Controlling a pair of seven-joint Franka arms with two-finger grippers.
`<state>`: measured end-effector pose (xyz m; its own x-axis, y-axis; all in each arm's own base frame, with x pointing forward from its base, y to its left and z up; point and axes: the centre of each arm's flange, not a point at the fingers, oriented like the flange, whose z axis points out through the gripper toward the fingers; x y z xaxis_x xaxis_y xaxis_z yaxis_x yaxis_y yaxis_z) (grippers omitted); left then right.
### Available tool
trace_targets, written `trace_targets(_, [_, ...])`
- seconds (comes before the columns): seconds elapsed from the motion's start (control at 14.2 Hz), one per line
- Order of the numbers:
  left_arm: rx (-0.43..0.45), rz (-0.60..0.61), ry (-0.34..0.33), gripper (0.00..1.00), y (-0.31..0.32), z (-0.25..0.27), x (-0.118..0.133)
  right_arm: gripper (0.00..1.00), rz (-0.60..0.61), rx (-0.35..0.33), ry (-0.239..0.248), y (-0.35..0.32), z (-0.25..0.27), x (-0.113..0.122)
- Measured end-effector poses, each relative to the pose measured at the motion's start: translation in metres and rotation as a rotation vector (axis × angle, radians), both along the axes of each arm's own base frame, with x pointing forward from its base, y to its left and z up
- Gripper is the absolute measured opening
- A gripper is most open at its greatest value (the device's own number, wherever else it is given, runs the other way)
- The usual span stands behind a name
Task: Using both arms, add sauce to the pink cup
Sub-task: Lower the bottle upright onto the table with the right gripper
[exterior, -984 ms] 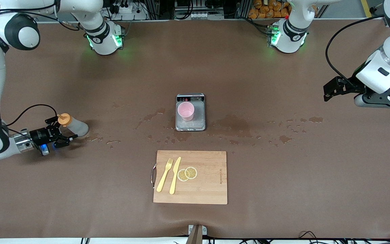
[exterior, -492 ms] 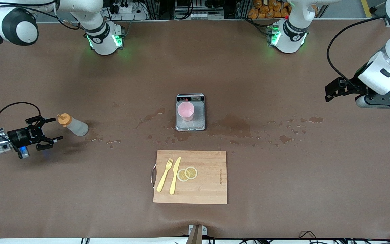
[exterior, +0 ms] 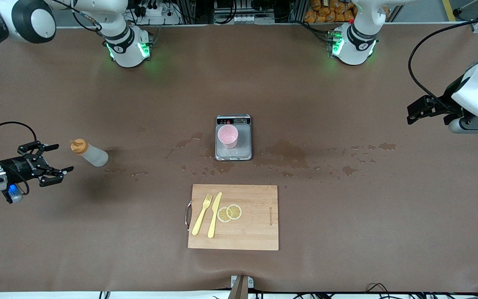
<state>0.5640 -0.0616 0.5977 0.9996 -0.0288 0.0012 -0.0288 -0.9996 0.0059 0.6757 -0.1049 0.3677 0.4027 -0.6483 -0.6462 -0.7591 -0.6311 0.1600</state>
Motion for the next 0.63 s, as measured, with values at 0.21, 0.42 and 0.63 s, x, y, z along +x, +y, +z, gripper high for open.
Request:
trace_targets(0.21, [0.000,-0.002,0.001,1.00,-0.001,0.000,0.000,1.00,0.148,-0.082,-0.095,0.090,0.070,0.000])
trace_targets(0.42, [0.000,-0.002,0.001,1.00,-0.001,0.000,0.000,1.00,0.261,-0.112,-0.162,0.167,0.107,-0.008])
trace_targets(0.63, [0.000,-0.002,0.001,1.00,-0.001,0.000,0.000,1.00,0.306,-0.115,-0.227,0.202,0.120,-0.009])
